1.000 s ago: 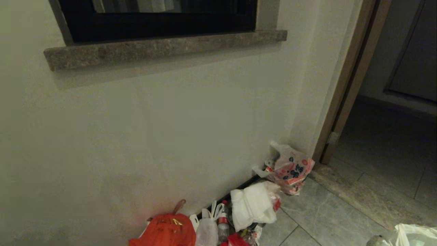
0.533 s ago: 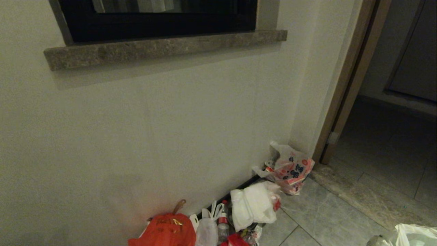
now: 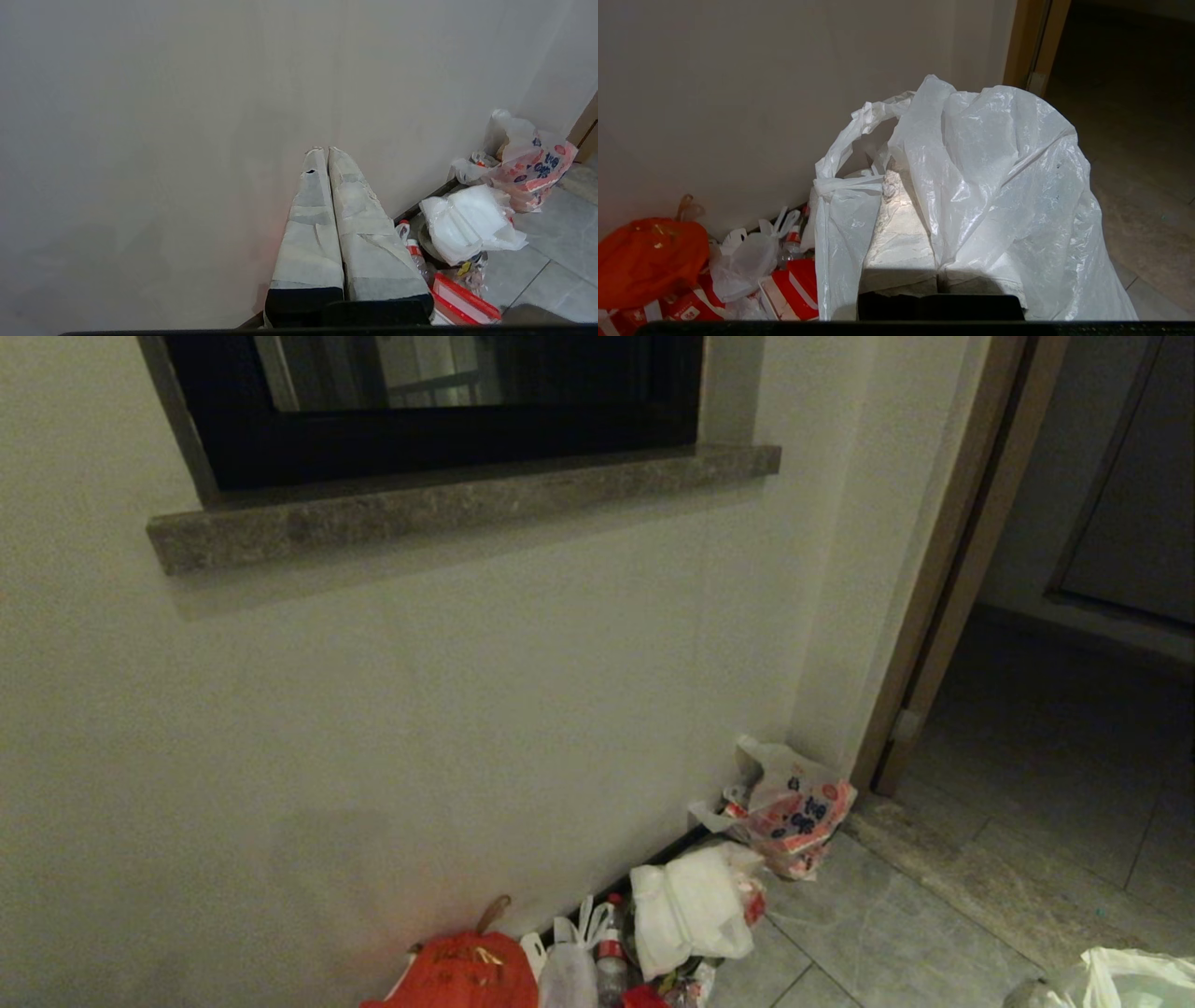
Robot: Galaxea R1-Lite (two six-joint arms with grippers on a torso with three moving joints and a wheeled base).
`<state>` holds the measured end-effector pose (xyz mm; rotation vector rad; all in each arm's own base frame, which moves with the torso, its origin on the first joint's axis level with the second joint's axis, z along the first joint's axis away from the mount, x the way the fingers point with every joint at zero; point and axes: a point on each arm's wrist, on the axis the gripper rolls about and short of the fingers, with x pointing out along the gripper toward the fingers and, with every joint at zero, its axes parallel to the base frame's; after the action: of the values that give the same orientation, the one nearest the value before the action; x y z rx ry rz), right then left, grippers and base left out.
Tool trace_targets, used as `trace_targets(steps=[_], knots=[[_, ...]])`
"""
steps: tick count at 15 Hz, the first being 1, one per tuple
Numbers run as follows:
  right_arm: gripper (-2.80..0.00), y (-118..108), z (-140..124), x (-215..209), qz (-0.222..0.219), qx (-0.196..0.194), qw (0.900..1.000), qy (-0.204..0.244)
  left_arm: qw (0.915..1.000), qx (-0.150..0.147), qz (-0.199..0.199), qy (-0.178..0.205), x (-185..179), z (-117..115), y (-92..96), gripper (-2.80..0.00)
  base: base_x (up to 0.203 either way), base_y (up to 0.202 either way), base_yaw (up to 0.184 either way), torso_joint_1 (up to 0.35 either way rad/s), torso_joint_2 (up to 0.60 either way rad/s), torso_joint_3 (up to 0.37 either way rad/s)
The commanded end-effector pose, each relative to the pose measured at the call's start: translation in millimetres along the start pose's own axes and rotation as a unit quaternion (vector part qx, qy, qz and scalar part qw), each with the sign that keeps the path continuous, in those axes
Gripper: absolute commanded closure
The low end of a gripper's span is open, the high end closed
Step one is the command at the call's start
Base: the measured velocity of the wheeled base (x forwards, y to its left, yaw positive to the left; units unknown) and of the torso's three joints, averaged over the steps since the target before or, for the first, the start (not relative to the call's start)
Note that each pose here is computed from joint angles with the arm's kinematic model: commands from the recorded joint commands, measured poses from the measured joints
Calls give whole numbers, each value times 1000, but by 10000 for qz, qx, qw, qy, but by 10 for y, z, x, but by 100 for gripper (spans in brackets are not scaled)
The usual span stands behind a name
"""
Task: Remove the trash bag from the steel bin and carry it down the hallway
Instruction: Put the trash bag at the door
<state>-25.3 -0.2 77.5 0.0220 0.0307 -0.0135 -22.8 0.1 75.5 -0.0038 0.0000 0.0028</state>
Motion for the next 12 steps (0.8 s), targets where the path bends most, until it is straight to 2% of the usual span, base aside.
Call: trace_targets(steps=[1,12], knots=[[0,0,-1,1,1,-3,10000,9,10000,-4,2,5,1,-3,0,0,0,0,0,90,-431,-350],[0,0,-1,1,-3,-3,10000,11,10000,-4,2,10,1,-5,0,0,0,0,0,137,-466,-334]])
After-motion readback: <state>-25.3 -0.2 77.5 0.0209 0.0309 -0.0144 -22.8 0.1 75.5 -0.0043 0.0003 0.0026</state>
